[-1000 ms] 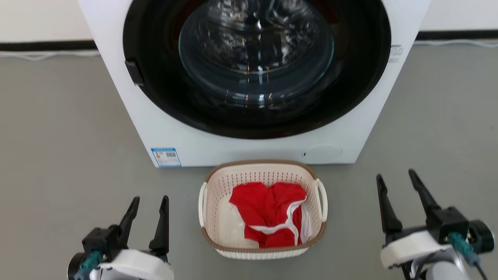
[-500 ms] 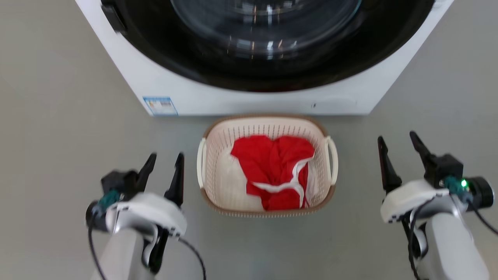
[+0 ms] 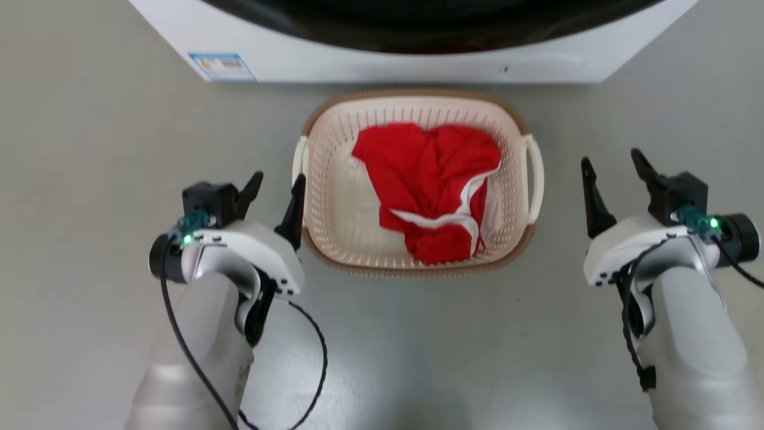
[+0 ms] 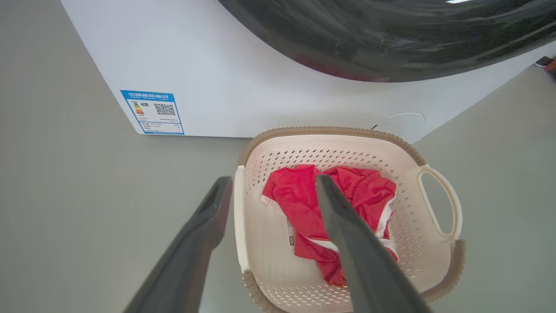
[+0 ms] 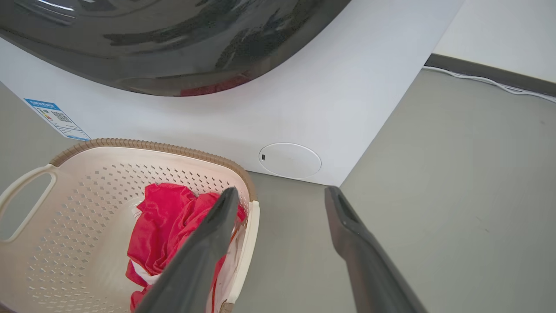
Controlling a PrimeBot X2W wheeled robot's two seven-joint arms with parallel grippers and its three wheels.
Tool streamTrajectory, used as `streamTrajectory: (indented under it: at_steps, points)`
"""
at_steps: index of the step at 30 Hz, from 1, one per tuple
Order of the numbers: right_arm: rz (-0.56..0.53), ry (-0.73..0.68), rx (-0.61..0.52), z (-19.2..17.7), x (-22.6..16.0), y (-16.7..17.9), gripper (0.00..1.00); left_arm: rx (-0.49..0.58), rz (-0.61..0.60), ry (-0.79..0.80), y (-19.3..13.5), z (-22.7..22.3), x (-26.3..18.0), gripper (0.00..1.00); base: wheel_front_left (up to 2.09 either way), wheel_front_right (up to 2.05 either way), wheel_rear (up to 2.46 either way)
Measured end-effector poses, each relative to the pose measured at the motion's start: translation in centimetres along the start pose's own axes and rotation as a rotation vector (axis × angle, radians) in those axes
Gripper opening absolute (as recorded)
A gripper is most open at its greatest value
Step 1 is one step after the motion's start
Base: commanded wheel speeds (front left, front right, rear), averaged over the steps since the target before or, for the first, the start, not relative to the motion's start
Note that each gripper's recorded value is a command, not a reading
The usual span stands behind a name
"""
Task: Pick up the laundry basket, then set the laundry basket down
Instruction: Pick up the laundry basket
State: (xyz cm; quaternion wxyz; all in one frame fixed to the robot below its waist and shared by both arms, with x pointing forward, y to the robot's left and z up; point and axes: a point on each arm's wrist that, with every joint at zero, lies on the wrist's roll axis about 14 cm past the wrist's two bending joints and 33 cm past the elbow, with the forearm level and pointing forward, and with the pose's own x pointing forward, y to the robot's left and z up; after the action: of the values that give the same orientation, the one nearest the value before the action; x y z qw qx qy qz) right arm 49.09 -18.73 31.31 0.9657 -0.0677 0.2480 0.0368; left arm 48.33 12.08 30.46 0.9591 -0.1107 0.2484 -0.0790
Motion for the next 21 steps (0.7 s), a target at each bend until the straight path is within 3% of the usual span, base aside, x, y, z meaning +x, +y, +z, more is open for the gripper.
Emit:
streamTrajectory:
  at_steps: [21]
  points:
    - [0.084, 0.151, -0.022, -8.2, 7.0, 3.3, 1.0, 0.032, 0.008, 0.218, 2.4, -7.8, 7.0, 1.0, 0.0, 0.0, 0.0]
